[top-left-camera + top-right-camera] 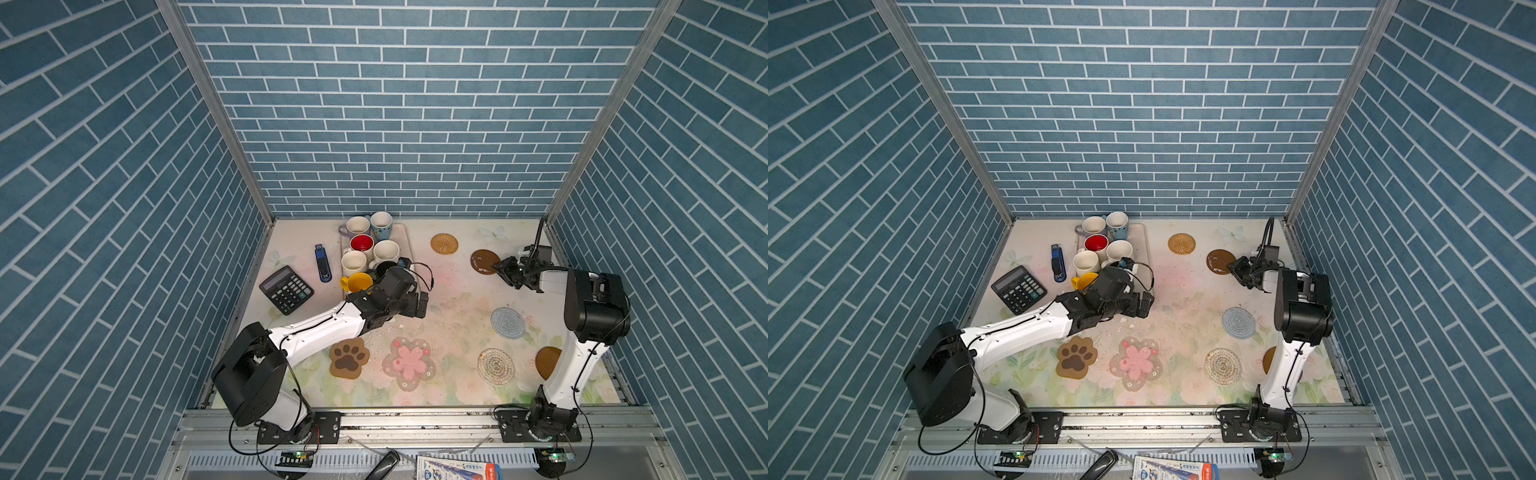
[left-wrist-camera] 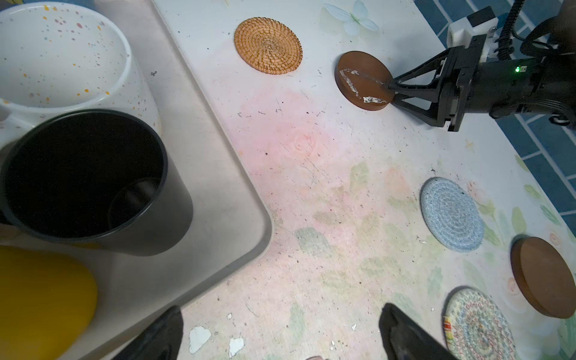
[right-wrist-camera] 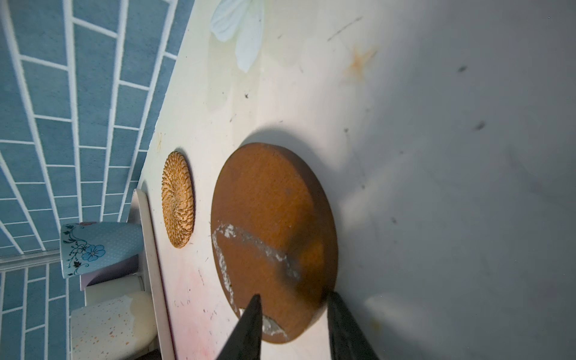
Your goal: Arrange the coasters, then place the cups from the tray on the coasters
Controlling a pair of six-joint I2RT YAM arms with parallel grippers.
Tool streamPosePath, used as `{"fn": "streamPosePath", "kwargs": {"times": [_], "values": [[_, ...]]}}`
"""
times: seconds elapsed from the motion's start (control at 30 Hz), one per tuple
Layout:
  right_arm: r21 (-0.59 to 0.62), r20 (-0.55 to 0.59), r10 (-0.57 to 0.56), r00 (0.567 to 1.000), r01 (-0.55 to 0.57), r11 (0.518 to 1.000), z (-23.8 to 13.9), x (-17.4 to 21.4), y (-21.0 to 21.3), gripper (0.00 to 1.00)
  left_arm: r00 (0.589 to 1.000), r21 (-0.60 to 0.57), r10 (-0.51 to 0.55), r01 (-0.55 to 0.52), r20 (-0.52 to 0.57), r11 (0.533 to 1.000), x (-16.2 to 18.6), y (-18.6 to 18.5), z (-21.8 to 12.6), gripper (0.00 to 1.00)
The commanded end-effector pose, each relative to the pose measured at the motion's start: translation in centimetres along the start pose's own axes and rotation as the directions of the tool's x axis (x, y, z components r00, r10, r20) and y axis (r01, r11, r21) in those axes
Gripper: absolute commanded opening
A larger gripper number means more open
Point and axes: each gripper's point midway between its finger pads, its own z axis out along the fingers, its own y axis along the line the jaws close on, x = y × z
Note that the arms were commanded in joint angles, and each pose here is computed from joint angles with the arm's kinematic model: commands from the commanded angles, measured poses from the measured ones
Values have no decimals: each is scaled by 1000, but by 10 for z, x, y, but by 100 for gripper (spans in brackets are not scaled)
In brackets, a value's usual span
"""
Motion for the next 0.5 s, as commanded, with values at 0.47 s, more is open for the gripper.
{"fn": "streamPosePath", "kwargs": {"times": [0.47], "values": [[30, -27, 56, 998, -56, 998, 20, 38, 9, 42, 1000, 8, -24, 24, 14, 1000, 2, 6, -9, 99]]}}
